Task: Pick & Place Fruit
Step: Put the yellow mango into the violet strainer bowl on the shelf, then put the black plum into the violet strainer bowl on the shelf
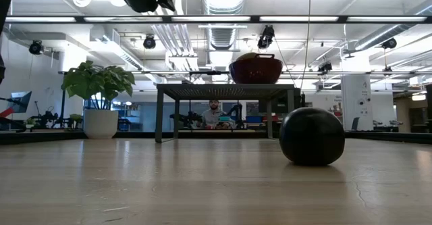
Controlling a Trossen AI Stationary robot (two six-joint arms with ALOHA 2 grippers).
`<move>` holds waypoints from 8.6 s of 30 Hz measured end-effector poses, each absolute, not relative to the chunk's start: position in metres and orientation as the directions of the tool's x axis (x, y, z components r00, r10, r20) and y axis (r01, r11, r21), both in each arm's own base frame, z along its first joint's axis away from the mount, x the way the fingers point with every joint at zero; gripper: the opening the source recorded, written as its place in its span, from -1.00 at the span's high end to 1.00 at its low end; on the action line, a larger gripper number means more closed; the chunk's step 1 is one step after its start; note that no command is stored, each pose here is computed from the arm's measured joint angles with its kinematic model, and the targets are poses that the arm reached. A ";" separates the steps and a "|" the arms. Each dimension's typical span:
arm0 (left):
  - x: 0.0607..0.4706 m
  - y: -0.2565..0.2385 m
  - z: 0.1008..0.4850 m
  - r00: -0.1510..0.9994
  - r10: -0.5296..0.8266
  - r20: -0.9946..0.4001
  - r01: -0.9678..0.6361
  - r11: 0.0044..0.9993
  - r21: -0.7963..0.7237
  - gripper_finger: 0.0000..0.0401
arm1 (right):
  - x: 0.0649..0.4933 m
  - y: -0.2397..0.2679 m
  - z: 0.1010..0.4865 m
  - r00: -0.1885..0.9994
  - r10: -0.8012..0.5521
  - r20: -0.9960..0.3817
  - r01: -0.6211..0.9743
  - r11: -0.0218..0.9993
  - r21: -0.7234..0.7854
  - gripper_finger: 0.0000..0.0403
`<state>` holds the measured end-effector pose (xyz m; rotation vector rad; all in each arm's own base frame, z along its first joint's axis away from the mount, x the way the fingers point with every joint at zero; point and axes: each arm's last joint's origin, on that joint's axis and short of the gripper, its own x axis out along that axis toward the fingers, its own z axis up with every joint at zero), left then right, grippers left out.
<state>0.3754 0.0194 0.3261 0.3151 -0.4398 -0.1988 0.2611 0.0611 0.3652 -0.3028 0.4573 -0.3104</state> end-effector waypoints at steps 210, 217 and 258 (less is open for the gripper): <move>0.288 0.015 0.366 0.979 -0.185 -0.087 0.204 0.901 0.384 -0.82 | 0.270 0.069 0.367 0.598 -0.075 -0.798 0.071 0.997 -0.040 -0.52; 0.288 0.015 0.365 0.978 -0.185 -0.098 0.208 0.904 0.375 -0.82 | 0.286 0.090 0.338 0.489 -0.072 -0.869 0.095 0.995 -0.029 -0.76; 0.252 0.015 0.379 0.983 -0.103 -0.154 0.149 0.934 0.325 -0.82 | 0.362 0.153 0.188 0.206 0.047 -0.978 -0.118 0.993 0.023 -0.21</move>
